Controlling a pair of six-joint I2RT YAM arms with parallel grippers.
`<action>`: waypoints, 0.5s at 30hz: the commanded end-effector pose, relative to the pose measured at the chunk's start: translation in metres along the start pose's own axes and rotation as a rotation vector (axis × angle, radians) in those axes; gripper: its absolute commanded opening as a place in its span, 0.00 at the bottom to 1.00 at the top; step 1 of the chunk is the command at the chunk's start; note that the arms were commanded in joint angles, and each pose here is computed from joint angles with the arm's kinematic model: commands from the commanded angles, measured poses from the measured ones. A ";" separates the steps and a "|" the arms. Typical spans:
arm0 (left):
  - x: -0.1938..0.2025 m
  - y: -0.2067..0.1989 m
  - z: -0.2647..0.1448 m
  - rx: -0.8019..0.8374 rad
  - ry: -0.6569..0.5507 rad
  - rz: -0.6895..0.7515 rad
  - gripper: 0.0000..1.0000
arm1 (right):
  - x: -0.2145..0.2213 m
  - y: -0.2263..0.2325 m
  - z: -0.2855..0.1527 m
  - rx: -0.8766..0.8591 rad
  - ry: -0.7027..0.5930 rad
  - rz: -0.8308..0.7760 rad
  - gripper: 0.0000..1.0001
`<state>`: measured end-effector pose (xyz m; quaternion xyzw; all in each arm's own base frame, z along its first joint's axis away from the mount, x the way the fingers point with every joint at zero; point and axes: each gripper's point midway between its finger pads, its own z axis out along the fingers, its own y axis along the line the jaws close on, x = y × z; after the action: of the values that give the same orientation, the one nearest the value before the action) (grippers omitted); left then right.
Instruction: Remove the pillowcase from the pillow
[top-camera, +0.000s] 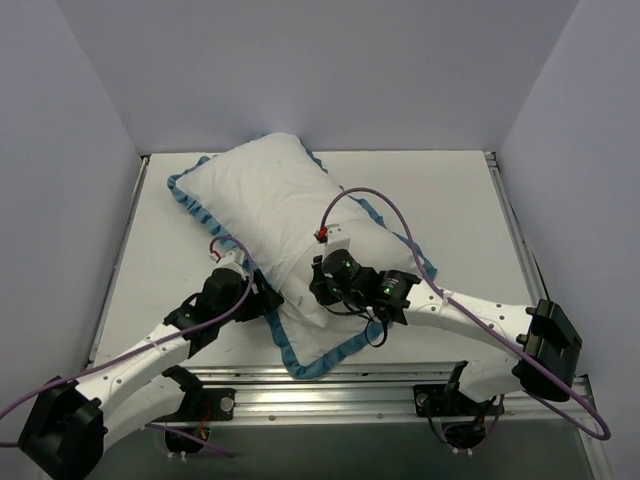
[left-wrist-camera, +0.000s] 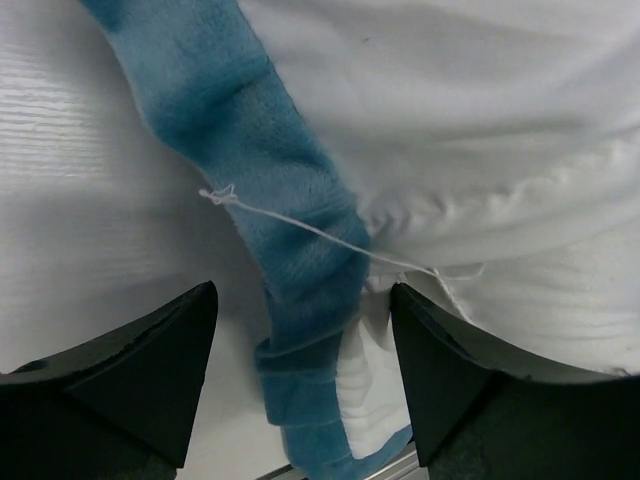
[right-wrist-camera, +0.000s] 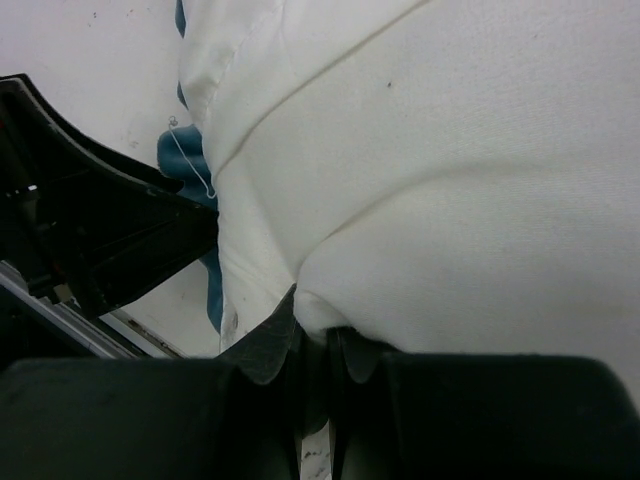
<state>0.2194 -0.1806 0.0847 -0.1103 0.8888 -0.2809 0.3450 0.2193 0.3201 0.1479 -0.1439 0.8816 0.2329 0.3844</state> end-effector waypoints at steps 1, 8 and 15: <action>-0.016 -0.033 0.009 0.140 -0.052 0.000 0.77 | -0.014 0.004 -0.005 -0.008 -0.028 -0.020 0.02; -0.020 -0.039 0.033 0.138 -0.056 0.010 0.29 | -0.010 0.010 -0.013 -0.039 -0.005 -0.010 0.00; -0.055 -0.015 0.043 -0.043 -0.207 -0.004 0.02 | -0.049 0.022 -0.070 -0.122 -0.095 -0.006 0.00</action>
<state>0.2560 -0.2031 0.0743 -0.1121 0.8796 -0.2842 0.3646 0.2087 0.3105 0.1659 -0.1517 0.8797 0.2420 0.3803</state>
